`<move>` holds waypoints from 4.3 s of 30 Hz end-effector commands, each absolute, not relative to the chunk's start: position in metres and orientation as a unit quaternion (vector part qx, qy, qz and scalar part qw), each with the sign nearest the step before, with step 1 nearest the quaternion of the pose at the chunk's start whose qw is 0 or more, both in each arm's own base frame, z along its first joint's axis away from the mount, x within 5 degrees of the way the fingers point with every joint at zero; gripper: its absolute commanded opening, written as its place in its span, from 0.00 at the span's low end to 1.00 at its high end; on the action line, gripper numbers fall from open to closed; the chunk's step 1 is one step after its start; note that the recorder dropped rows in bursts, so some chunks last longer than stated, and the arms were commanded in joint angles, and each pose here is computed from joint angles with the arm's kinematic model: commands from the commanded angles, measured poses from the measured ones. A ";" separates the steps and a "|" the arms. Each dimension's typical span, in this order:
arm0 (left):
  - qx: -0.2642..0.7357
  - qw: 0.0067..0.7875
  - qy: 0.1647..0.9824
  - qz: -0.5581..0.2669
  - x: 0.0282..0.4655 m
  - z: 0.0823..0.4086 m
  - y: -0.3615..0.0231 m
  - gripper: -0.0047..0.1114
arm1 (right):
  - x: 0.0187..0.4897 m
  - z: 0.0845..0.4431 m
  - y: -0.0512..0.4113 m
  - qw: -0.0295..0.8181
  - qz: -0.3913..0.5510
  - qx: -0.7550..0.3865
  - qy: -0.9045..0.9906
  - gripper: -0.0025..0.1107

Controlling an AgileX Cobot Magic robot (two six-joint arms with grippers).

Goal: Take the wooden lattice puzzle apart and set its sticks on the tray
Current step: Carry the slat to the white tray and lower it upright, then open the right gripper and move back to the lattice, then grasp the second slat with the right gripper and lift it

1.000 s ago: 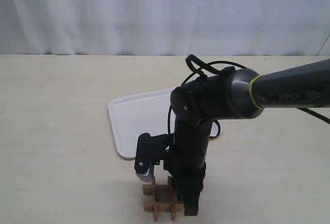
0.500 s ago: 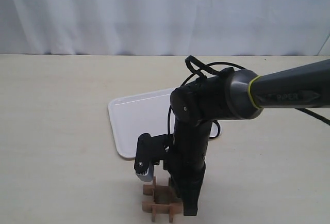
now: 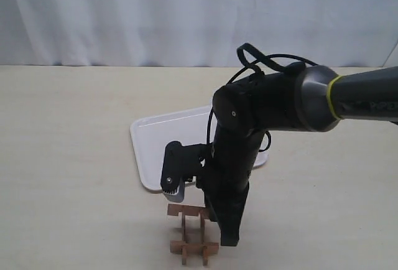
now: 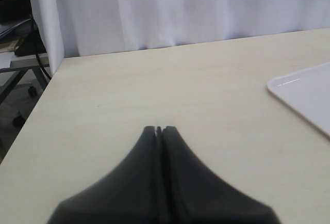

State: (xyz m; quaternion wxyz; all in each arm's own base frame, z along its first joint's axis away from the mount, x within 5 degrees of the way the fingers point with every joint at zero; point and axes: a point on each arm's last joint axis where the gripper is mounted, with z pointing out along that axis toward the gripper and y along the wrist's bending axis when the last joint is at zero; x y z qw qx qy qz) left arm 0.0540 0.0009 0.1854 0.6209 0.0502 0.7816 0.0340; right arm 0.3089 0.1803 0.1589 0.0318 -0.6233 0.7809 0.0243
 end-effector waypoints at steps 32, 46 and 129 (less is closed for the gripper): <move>0.050 0.625 0.778 0.028 0.054 0.186 0.000 0.04 | 0.452 0.136 0.122 0.070 -0.077 -0.339 0.935 0.06; 0.050 0.625 0.778 0.028 0.054 0.186 0.000 0.04 | 0.456 0.132 0.114 0.076 -0.071 -0.293 0.950 0.07; 0.050 0.625 0.778 0.028 0.054 0.186 0.000 0.04 | 0.271 0.121 0.190 0.025 -0.010 -0.639 0.769 0.06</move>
